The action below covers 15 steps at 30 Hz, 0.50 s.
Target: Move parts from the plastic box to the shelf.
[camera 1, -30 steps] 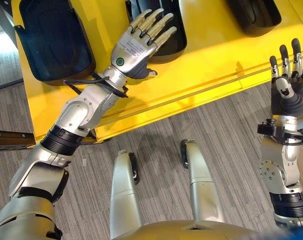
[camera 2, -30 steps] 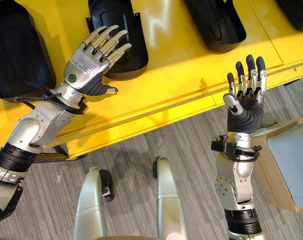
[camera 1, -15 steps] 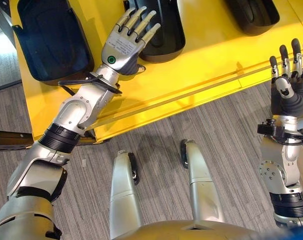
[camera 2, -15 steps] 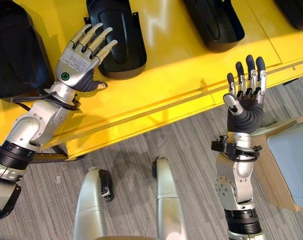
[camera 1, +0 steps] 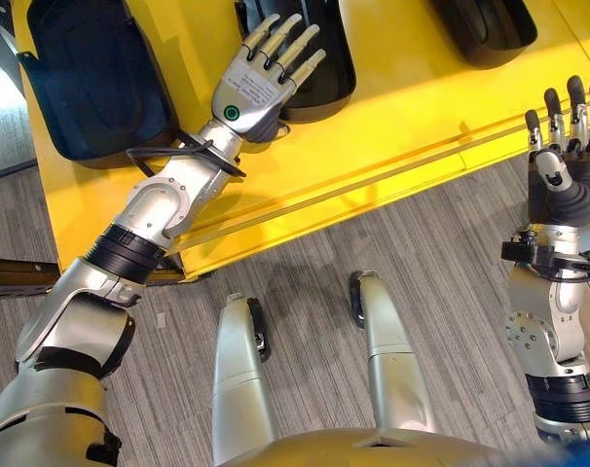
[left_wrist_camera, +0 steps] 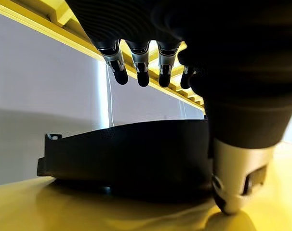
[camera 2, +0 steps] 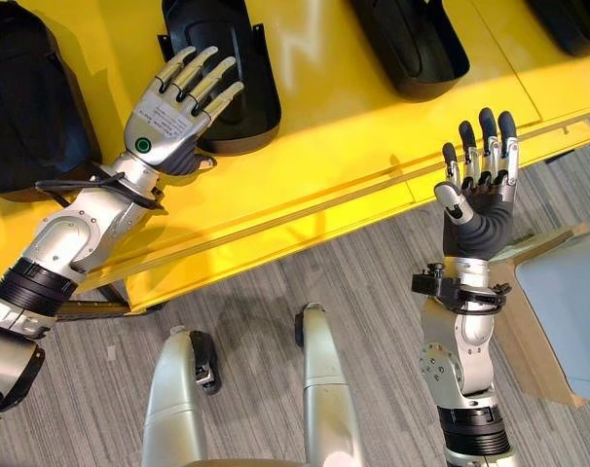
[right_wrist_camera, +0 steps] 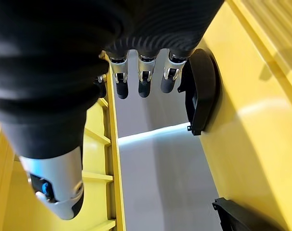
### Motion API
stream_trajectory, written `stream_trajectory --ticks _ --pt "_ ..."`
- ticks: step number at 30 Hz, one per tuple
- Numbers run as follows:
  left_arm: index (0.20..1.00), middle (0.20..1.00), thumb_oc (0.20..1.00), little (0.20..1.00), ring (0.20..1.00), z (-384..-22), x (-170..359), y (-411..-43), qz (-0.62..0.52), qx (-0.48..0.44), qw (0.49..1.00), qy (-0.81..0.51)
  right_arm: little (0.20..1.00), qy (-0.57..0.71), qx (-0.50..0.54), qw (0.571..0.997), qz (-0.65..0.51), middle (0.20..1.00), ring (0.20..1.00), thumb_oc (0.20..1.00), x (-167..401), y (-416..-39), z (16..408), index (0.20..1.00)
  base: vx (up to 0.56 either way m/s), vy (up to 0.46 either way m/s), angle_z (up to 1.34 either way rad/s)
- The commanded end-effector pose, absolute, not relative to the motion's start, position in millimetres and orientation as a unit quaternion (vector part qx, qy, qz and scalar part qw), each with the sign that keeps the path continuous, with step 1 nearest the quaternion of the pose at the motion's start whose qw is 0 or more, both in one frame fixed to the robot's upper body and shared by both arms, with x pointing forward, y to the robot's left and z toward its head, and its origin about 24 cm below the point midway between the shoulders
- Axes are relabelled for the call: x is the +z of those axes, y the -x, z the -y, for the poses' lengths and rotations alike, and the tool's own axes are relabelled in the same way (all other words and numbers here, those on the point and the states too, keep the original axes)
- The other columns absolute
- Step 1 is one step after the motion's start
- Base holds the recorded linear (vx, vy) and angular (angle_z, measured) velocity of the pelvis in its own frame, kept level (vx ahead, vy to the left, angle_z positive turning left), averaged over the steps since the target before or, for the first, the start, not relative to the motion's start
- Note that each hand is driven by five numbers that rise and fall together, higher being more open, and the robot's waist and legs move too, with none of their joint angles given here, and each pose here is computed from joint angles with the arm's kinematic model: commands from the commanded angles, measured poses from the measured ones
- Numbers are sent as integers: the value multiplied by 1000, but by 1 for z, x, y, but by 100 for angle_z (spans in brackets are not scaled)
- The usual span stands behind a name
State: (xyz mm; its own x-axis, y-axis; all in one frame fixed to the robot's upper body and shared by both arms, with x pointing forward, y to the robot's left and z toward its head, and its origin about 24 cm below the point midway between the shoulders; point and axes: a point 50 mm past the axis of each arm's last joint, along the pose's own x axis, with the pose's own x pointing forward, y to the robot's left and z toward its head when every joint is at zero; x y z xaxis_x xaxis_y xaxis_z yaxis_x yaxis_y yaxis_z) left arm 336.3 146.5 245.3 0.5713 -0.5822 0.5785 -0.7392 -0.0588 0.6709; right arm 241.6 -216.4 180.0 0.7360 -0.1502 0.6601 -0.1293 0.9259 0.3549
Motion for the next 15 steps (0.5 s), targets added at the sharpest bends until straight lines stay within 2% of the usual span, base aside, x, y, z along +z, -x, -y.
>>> stream_trajectory --ticks 1,15 --pt "1000 1000 1000 1000 1000 -143 274 -343 472 110 476 -734 1000 -175 3 880 441 1000 1000 1000 209 -228 222 1000 0 0 0" --pt "1000 1000 1000 1000 1000 -153 280 -353 442 137 485 -742 1000 -171 -1 881 441 1000 1000 1000 210 -227 223 1000 0 0 0"
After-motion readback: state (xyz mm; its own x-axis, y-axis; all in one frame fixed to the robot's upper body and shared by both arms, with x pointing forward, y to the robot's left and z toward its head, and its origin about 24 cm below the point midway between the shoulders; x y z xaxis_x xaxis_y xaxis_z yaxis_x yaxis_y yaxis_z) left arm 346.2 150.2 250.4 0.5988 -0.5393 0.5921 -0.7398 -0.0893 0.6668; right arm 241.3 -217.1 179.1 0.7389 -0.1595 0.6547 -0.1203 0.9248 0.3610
